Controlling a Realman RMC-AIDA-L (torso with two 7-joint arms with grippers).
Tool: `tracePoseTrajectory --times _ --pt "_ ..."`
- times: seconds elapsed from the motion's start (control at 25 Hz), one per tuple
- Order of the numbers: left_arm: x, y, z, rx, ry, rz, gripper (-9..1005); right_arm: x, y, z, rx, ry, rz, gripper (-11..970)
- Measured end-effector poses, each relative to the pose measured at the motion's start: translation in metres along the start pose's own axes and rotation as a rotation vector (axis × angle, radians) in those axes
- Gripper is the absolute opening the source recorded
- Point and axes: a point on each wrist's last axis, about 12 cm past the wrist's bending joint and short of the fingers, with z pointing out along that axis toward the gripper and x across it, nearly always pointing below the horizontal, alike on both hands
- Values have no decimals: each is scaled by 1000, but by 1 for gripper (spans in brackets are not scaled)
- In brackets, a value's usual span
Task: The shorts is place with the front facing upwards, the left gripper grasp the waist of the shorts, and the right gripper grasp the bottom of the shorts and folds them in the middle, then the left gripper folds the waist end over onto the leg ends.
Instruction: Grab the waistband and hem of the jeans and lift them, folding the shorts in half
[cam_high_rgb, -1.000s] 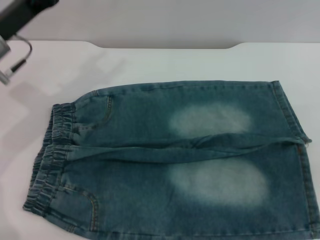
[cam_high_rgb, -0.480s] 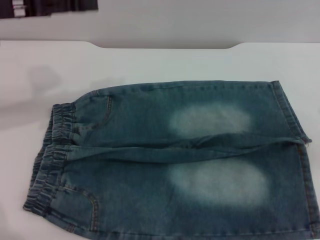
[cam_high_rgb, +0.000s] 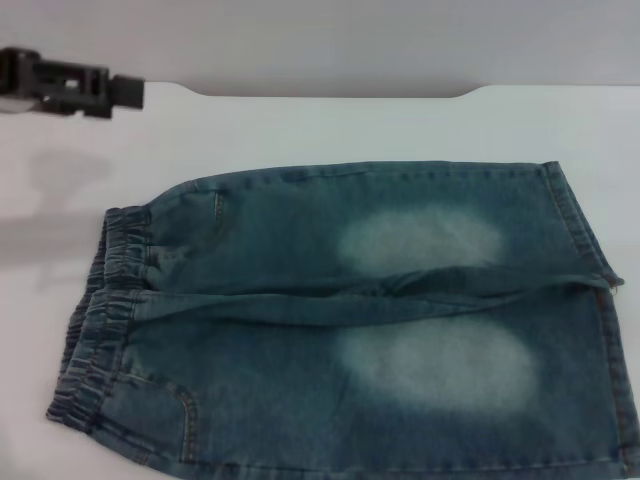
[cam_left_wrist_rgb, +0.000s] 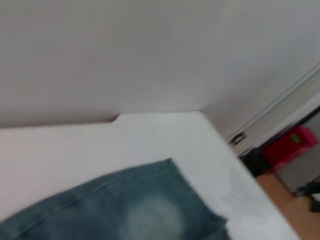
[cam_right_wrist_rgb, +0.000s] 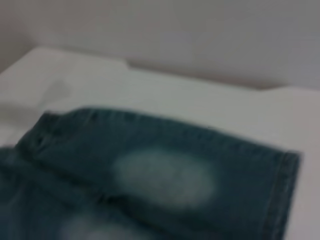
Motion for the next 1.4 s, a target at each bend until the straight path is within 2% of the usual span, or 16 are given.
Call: tracePoseTrajectory --times 0.2,0.48,0.6,0.8,0.92,1.0,1.08,1.16,1.4 --pt "16 5 -3 -80 97 -43 763 4 12 9 -70 106 -47 577" --pt "45 6 19 -117 333 -22 756 8 18 13 -21 178 -56 578" --pt "55 7 22 -163 383 -5 753 9 19 16 -17 171 -61 578" --pt "71 10 14 -206 357 -8 747 11 15 20 13 164 -67 578" --pt "71 10 14 -206 357 -8 744 12 13 22 29 153 -70 578" --pt "92 18 -3 -239 314 -52 742 12 12 24 43 142 -71 578" --pt "96 19 -6 -244 305 -60 740 11 10 24 60 132 -72 578" --pt "109 26 -10 -258 285 -91 738 10 8 25 72 124 -74 578" --pt "121 31 -3 -269 304 -117 732 4 6 30 91 110 -87 578"
